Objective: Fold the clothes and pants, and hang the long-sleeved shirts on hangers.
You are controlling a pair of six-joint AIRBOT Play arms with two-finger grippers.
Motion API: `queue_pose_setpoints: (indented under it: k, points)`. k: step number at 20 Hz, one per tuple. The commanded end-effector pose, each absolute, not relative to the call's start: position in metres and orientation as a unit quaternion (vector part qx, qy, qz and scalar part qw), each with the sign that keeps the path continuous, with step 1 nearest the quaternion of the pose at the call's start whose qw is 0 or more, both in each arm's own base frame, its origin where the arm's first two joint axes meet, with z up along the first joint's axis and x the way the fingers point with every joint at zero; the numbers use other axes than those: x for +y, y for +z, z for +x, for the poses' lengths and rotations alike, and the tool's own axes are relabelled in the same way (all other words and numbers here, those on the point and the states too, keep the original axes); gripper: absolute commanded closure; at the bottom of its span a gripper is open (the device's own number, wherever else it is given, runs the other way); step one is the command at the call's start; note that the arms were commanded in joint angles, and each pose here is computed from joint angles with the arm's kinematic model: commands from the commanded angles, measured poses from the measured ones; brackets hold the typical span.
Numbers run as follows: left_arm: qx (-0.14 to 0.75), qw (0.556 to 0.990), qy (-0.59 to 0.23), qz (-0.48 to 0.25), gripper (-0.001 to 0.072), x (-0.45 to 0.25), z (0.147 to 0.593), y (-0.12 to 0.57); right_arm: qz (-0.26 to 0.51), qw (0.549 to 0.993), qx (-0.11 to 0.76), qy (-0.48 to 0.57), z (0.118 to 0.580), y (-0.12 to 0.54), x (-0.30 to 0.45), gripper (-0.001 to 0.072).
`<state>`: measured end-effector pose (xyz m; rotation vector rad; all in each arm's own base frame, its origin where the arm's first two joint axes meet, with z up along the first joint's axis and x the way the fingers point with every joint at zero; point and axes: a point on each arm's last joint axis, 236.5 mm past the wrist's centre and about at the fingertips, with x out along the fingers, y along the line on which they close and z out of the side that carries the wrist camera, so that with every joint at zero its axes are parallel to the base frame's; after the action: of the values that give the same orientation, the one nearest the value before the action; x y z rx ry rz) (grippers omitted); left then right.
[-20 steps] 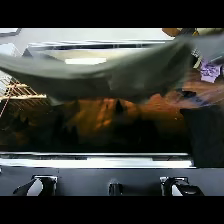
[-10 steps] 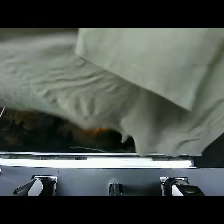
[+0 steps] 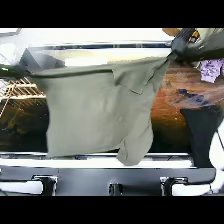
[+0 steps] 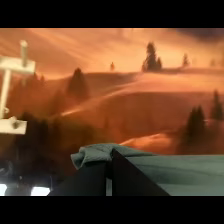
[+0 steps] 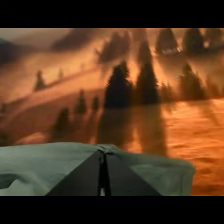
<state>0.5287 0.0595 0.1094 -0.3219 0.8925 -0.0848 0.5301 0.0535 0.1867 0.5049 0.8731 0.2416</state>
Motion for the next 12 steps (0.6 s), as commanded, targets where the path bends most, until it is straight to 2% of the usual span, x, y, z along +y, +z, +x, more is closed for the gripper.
queue_pose_setpoints:
  k: [1, 4, 6, 12]
  points:
    - [0.472, 0.865, -0.040, -0.164, 0.0697, 0.045, 0.573, -0.007, 0.255, 0.843, 0.464, 0.095, 0.582, 0.072, 0.048, 0.0689]
    - [0.470, 0.868, -0.044, -0.155, 0.0696, 0.034, 0.586, -0.032, 0.232, 0.844, 0.471, 0.108, 0.599, 0.025, 0.059, 0.0689]
    - [0.488, 0.858, -0.057, -0.153, 0.0696, 0.023, 0.577, -0.031, 0.222, 0.831, 0.498, 0.109, 0.591, 0.009, 0.062, 0.0689]
    - [0.611, 0.767, -0.093, -0.171, 0.0696, -0.004, 0.509, -0.048, 0.157, 0.755, 0.632, 0.070, 0.519, -0.021, 0.038, 0.0689]
